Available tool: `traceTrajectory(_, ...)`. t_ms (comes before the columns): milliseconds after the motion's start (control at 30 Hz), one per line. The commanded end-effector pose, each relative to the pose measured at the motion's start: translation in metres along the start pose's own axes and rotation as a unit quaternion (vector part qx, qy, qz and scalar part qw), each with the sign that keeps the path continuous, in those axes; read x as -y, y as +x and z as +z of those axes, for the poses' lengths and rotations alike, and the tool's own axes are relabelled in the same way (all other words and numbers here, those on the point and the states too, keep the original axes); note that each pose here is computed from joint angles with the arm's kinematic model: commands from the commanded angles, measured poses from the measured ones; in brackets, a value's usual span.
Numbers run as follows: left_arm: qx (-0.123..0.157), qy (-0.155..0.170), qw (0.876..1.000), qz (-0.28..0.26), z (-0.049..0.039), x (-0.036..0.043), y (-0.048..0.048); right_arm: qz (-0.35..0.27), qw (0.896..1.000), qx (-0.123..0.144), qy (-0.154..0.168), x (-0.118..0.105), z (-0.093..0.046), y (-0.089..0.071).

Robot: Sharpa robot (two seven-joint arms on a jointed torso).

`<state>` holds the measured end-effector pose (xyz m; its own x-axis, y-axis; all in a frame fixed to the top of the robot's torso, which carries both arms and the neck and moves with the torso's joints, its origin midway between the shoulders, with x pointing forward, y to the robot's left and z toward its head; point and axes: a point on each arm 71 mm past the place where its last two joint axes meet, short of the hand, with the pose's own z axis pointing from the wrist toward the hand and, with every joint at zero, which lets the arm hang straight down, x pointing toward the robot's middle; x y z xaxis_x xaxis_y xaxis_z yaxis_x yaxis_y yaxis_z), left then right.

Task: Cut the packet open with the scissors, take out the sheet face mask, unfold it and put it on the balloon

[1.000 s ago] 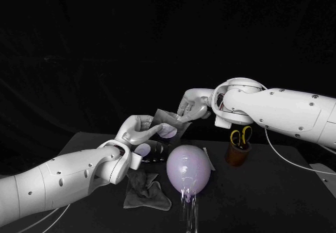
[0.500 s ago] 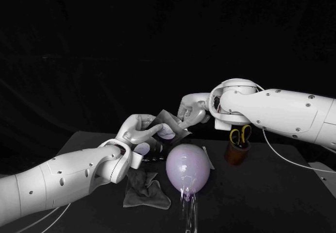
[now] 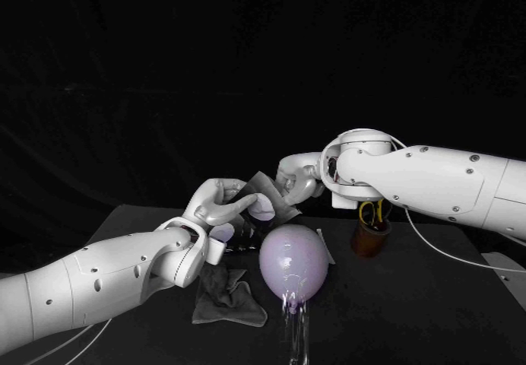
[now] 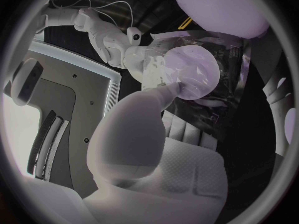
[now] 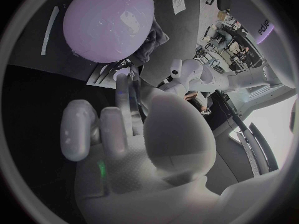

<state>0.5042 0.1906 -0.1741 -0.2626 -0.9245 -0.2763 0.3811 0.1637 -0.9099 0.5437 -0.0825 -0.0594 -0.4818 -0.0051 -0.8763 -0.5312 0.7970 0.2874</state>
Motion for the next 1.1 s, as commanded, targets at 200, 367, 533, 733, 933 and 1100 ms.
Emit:
traceTrajectory(200, 0.006, 0.007, 1.000, 0.006, 0.0007, 0.0024, -0.0027, 0.033, 0.998, 0.045, -0.022, 0.005, -0.007, -0.003)
traceTrajectory(367, 0.001, -0.003, 1.000, 0.000, -0.0005, 0.0016, -0.0023, 0.078, 0.993, 0.079, -0.033, 0.009, -0.013, -0.006)
traceTrajectory(533, -0.002, -0.009, 1.000, -0.004, -0.0005, 0.0018, -0.0001, 0.105, 0.989, 0.105, -0.021, 0.012, -0.016, -0.008)
traceTrajectory(733, 0.008, -0.016, 1.000, -0.005, -0.0002, 0.0006, -0.0037, 0.107, 0.985, 0.132, 0.014, 0.020, -0.017, -0.011)
traceTrajectory(933, 0.038, -0.038, 0.999, -0.007, 0.0021, -0.0046, -0.0241, 0.081, 0.981, 0.168, 0.055, 0.032, -0.017, -0.012)
traceTrajectory(1100, 0.069, -0.058, 0.996, -0.001, 0.0006, -0.0121, -0.0478, 0.047, 0.974, 0.203, 0.086, 0.041, -0.019, -0.014)
